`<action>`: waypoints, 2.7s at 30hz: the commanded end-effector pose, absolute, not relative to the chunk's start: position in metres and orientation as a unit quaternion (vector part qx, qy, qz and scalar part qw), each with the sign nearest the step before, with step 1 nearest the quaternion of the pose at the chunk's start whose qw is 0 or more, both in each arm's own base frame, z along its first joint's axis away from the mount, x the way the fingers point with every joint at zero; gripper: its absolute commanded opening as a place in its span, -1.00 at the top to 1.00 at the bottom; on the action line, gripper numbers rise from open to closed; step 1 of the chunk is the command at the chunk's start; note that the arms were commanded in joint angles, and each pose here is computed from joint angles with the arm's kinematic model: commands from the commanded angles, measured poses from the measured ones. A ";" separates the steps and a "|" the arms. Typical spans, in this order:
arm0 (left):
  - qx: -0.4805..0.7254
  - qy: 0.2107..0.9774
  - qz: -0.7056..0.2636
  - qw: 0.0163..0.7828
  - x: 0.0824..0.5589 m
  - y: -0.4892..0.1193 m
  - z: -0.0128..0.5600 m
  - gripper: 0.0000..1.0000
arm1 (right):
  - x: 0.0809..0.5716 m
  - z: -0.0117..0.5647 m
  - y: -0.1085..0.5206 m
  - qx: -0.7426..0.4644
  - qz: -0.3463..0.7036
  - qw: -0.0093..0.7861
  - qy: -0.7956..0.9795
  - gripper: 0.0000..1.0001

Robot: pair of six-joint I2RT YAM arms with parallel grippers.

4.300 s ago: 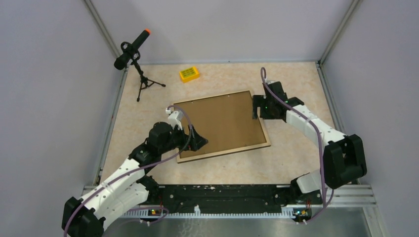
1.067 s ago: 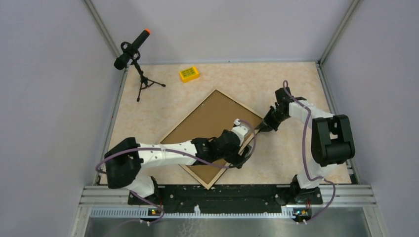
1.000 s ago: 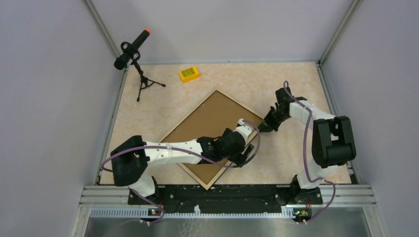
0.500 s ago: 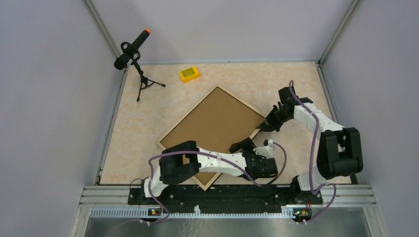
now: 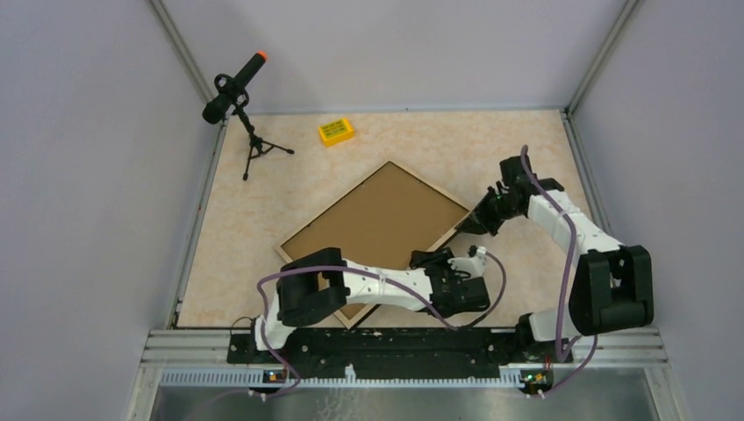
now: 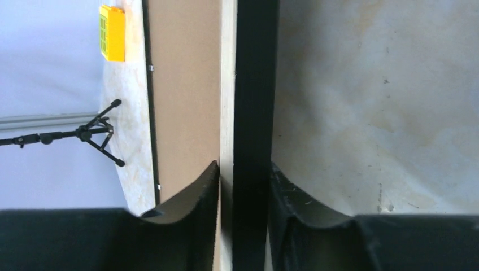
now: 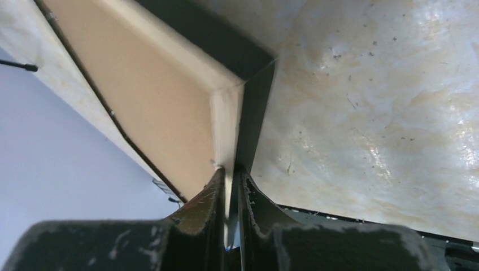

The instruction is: Put the photo into the frame

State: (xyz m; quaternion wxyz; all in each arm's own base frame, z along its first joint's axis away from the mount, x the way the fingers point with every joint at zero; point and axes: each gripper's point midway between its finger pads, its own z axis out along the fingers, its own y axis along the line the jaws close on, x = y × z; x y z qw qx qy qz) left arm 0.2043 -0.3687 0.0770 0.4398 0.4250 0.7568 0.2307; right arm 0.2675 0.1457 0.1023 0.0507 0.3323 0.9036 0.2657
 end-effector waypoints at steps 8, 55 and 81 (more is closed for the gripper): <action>0.371 0.775 0.128 0.496 0.197 -0.363 0.193 1.00 | 0.289 0.236 0.127 0.183 0.288 0.305 0.889 -0.34; -0.272 0.754 -0.399 0.446 0.316 -0.135 0.190 1.00 | 0.283 0.089 0.172 0.065 0.329 0.211 0.918 -0.75; -0.252 0.845 -0.366 0.296 0.263 -0.148 0.052 0.54 | 0.389 0.014 0.198 0.080 0.296 0.219 0.926 0.05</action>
